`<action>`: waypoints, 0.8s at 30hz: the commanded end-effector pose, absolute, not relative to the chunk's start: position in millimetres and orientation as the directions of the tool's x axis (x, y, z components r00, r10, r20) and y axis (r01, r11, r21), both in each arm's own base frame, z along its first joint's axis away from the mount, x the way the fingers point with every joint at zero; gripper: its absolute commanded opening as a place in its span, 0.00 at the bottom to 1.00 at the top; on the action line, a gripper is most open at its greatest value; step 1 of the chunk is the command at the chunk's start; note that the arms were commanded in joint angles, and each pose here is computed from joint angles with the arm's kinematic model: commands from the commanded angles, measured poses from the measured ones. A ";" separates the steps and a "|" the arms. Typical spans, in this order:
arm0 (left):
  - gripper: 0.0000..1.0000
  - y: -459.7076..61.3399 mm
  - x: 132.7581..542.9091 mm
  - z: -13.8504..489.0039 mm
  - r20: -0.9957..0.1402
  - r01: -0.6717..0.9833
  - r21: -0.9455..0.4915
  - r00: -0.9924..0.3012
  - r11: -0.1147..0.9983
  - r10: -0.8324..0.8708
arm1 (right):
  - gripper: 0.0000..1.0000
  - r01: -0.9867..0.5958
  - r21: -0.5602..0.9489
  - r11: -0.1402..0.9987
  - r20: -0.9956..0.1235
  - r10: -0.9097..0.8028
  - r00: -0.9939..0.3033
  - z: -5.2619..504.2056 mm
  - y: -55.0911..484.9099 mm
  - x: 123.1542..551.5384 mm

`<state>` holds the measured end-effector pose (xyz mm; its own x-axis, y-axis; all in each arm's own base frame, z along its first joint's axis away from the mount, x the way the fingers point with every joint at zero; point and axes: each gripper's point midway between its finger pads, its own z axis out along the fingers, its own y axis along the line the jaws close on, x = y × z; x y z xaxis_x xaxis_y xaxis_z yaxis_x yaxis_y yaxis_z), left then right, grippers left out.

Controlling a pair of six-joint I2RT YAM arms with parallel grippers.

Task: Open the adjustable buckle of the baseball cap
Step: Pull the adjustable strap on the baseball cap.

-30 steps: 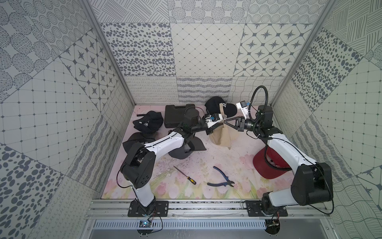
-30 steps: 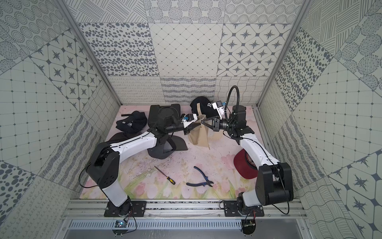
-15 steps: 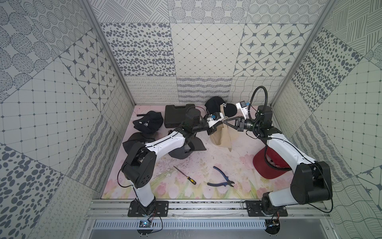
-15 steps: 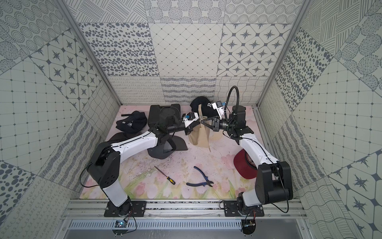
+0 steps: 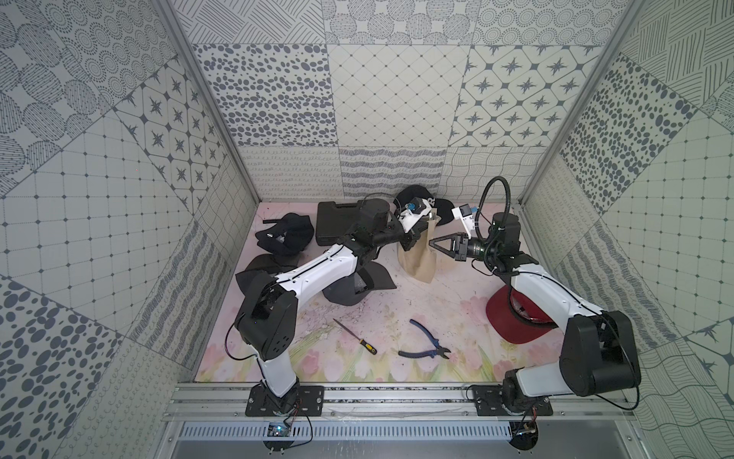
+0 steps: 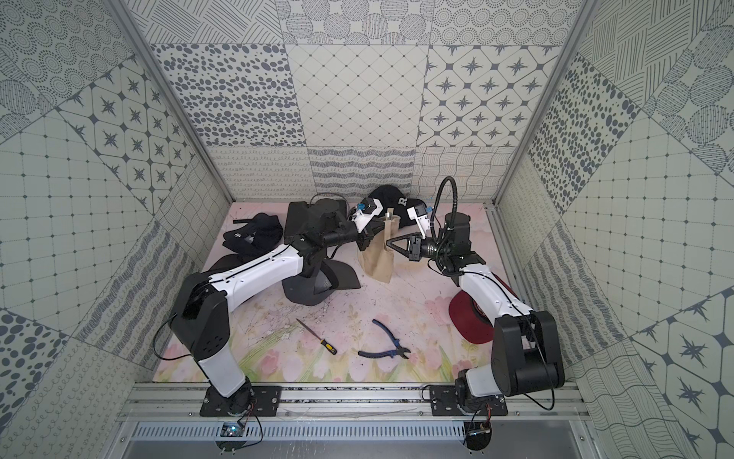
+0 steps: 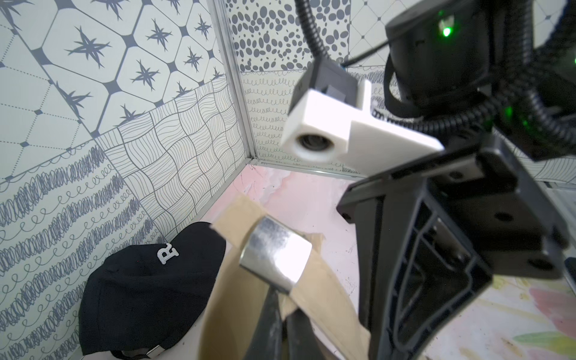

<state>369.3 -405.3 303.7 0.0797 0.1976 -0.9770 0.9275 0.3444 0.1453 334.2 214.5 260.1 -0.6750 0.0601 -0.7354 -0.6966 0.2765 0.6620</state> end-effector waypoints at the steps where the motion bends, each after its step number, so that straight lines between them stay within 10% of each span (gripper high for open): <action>1: 0.00 -406.8 384.5 317.5 -0.988 0.908 0.061 -0.004 0.415 0.155 | 0.02 -0.716 0.643 0.272 -0.754 0.062 -0.654 261.8 216.2 323.9; 6: 0.00 -401.7 407.2 317.1 -0.988 0.873 0.038 -0.040 0.486 0.150 | 0.12 -0.712 0.633 0.304 -0.755 0.042 -0.654 251.0 212.5 313.6; 9: 0.00 -395.9 421.8 318.4 -0.990 0.865 -0.009 -0.078 0.502 0.116 | 0.60 -0.700 0.630 0.337 -0.750 0.030 -0.661 245.3 209.1 310.0; 12: 0.00 -391.3 429.5 316.7 -0.990 0.864 -0.033 -0.098 0.503 0.102 | 0.81 -0.660 0.602 0.450 -0.752 0.041 -0.658 239.9 196.6 317.3; 24: 0.00 -381.2 435.4 296.5 -0.980 0.847 -0.076 -0.160 0.526 0.115 | 0.86 -0.369 0.606 0.705 -0.704 0.259 -0.662 244.2 138.7 359.8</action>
